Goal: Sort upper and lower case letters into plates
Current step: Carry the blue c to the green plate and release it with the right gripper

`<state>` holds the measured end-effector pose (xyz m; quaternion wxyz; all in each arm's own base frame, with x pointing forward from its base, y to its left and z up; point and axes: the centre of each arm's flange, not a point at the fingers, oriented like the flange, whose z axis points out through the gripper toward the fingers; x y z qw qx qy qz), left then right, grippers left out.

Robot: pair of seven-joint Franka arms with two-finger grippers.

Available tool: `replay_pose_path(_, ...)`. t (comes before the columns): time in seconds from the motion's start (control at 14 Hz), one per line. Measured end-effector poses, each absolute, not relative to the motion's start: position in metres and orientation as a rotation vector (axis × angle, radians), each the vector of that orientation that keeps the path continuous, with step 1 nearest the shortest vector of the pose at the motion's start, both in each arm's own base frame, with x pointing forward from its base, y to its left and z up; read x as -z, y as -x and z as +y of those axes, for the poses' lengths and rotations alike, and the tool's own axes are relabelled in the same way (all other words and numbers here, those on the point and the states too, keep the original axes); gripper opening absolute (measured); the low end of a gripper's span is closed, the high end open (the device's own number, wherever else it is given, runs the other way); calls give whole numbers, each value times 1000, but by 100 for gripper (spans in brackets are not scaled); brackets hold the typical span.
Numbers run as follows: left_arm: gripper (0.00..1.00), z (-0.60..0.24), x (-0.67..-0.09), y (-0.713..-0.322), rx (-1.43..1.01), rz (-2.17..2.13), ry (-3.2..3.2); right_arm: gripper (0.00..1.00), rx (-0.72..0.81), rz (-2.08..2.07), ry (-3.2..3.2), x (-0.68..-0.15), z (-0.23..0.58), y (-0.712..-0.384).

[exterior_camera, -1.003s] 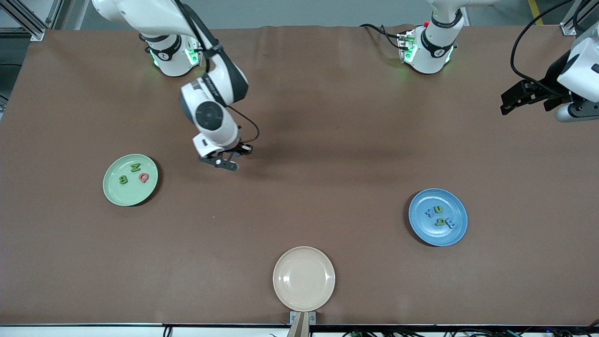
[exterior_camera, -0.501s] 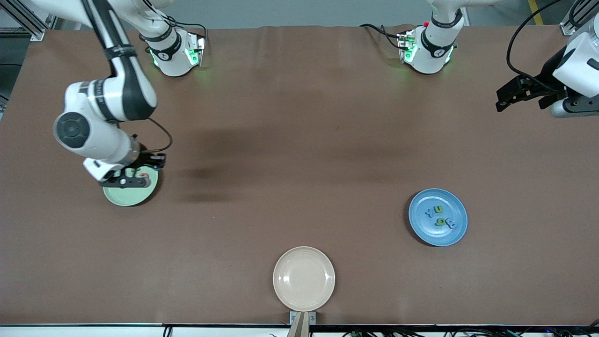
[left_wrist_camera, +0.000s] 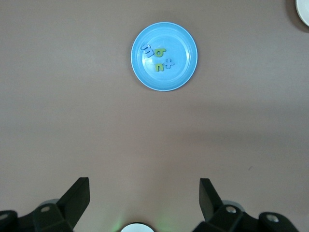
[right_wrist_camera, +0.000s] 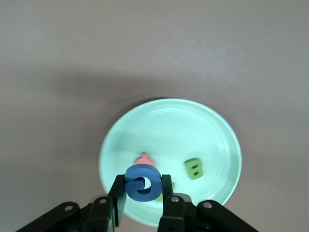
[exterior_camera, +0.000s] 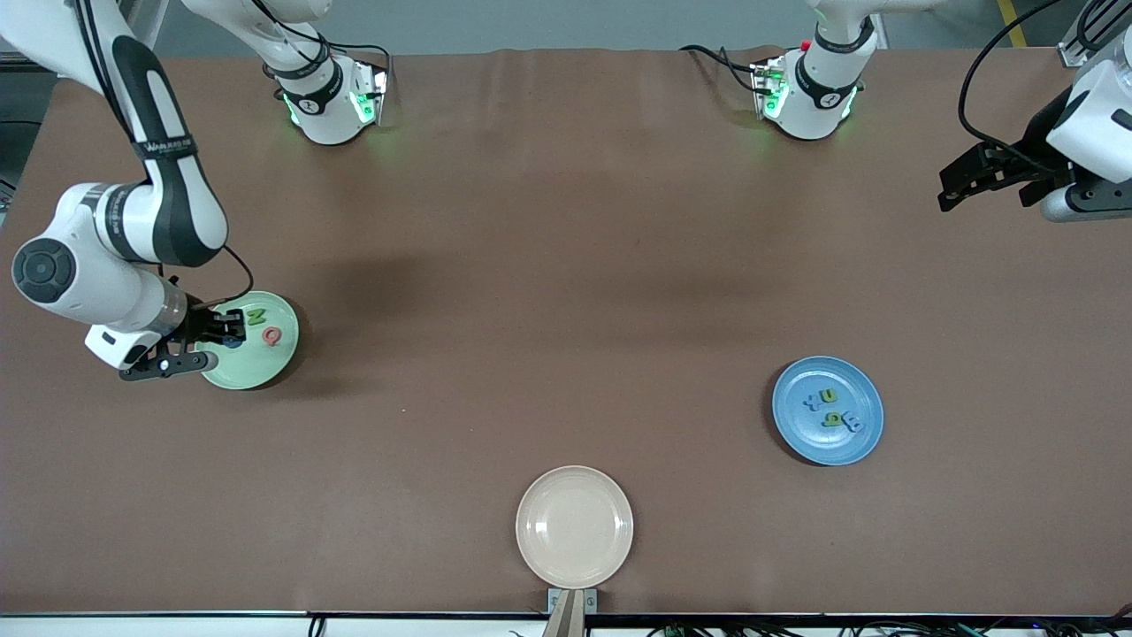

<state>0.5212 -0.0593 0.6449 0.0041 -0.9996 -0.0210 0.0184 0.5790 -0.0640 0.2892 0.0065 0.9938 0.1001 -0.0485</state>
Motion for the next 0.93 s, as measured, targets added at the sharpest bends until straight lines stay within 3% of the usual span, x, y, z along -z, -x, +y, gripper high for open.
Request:
replay_pose_path(0.57, 100, -57, -652, -516, -41, -72, 3132, 34, 129, 400, -3103, -204, -93, -582)
replay_pose_path(0.93, 100, -57, -653, -516, -42, -72, 3132, 34, 126, 407, -3103, -191, -94, -581)
